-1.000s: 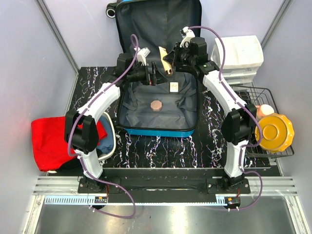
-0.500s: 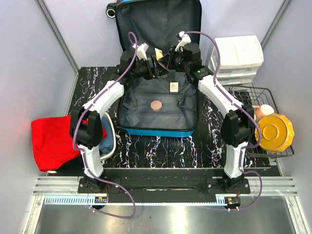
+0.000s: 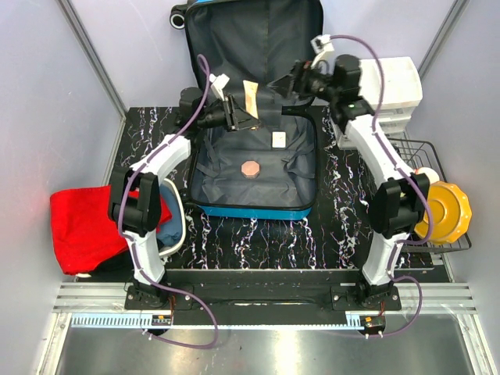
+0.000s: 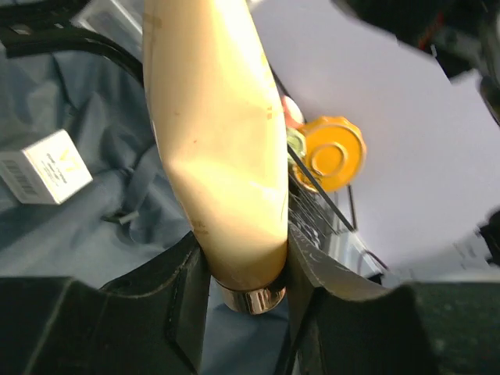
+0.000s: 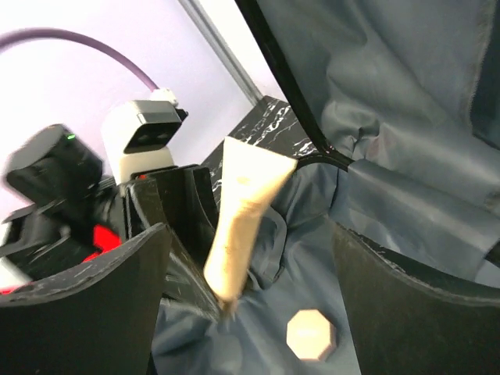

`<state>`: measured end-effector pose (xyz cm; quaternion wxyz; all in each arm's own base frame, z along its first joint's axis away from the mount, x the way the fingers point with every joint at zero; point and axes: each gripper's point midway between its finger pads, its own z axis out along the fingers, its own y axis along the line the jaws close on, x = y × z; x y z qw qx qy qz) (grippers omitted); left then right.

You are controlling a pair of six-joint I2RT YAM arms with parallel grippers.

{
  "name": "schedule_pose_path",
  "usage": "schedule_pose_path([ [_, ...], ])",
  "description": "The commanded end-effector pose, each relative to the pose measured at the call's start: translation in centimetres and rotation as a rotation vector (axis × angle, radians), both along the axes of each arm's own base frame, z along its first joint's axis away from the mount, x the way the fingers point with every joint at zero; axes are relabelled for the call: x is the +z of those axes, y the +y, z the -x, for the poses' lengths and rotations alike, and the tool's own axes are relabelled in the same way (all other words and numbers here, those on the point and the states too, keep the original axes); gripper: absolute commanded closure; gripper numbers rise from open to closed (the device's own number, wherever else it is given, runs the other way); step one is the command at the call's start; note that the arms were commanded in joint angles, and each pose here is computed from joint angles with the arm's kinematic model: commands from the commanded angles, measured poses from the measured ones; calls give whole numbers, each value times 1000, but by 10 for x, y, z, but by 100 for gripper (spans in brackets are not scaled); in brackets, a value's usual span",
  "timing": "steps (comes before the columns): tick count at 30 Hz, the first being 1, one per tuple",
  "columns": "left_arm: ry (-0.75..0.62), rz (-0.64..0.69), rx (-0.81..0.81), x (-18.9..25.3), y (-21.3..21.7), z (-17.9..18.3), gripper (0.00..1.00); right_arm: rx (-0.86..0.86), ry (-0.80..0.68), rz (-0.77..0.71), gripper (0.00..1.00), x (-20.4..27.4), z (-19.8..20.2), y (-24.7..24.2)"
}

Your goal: Open, take out, and arrange the luggage

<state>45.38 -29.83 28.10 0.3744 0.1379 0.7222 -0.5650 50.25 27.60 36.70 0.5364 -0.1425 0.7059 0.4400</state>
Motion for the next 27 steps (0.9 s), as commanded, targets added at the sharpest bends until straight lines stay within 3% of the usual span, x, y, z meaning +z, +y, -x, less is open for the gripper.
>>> schedule_pose_path([
  [1, -288, 135, -285, 69, 14, 58, 86, 347, -137, -56, 8, 63, 66, -21],
  [3, -300, 151, -360, 74, 15, 77, 84, 414, -144, -55, 7, 64, 79, -20],
  [4, -373, 163, -386, 83, 15, 85, 83, 455, -133, -61, 7, 60, 86, -18],
  [6, -343, 181, -451, 84, 14, 99, 82, 493, -136, -87, 6, 64, 92, -16],
  [7, -453, 192, -490, 92, 13, 111, 82, 522, -125, -91, 6, 62, 96, -14],
  [8, -377, 207, -529, 88, 11, 118, 82, 537, -106, -103, 5, 63, 98, -13],
  [10, -472, 199, -614, 93, 8, 140, 83, 571, -121, -108, 4, 65, 101, -7],
  [11, -396, 198, -643, 88, 6, 144, 83, 585, -125, -111, 2, 67, 103, -4],
  [12, -411, 184, -664, 88, 5, 149, 85, 606, -141, -112, 1, 69, 106, 2],
  [18, -413, 185, -677, 89, 2, 155, 86, 711, -157, -131, 0, 83, 136, 12],
  [22, -423, 187, -677, 90, 2, 156, 86, 724, -113, -133, 10, 75, 142, 14],
  [27, -437, 187, -675, 92, 2, 154, 86, 709, -30, -149, 14, 60, 140, 16],
])
